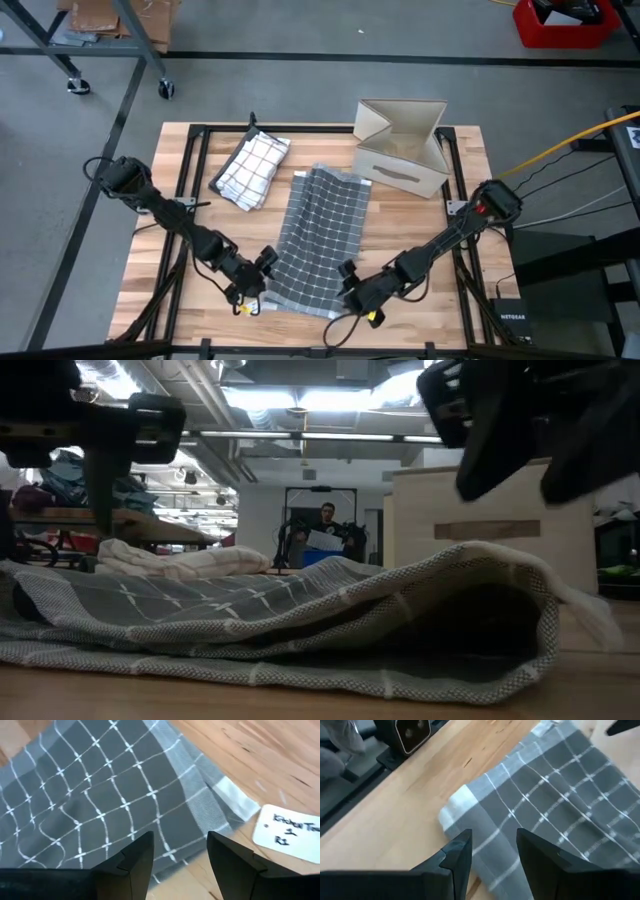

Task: Fold towel
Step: Fold the gray white kitchen towel

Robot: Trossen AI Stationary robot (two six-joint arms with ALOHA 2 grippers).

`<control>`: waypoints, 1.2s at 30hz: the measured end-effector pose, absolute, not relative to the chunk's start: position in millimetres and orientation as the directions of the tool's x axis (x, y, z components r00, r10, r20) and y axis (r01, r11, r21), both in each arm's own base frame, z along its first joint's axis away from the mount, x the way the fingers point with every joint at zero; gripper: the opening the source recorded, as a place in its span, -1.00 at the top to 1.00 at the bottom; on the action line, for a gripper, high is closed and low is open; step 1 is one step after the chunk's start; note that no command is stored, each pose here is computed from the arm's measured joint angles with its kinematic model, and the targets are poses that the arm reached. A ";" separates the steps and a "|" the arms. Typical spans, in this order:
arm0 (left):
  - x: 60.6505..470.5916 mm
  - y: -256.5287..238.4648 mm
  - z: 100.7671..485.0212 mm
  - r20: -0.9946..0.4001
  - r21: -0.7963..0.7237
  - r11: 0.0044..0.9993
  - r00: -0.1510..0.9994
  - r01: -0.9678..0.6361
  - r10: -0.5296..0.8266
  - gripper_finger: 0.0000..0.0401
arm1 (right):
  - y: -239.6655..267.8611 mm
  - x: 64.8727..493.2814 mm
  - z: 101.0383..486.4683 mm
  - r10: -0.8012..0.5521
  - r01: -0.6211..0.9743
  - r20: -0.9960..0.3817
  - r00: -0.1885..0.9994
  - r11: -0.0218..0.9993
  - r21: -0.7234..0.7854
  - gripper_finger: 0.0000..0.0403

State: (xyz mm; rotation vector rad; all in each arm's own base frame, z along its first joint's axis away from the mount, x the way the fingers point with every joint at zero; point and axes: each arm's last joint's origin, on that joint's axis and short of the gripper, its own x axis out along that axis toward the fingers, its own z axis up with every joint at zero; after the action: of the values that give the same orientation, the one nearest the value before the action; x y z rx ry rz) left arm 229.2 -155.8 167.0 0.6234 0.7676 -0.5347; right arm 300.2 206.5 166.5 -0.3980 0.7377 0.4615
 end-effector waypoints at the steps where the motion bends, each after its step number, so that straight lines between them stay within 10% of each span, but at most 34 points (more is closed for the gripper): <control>1: 228.3 -156.7 166.8 -0.768 0.315 0.693 0.604 0.648 -0.215 0.12 | 209.3 304.2 164.2 0.256 -0.538 -0.719 0.646 0.821 -0.191 0.20; 36: 241.5 -180.3 126.4 -0.756 0.305 0.706 0.613 0.639 -0.229 0.25 | 227.0 327.0 122.2 0.235 -0.602 -0.832 0.502 0.786 -0.141 0.37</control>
State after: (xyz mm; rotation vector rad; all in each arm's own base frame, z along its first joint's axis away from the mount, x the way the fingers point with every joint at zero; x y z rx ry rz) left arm 241.5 -180.3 126.4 0.6027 0.7541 -0.5370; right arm 327.0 227.0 122.2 -0.4476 0.9137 0.5262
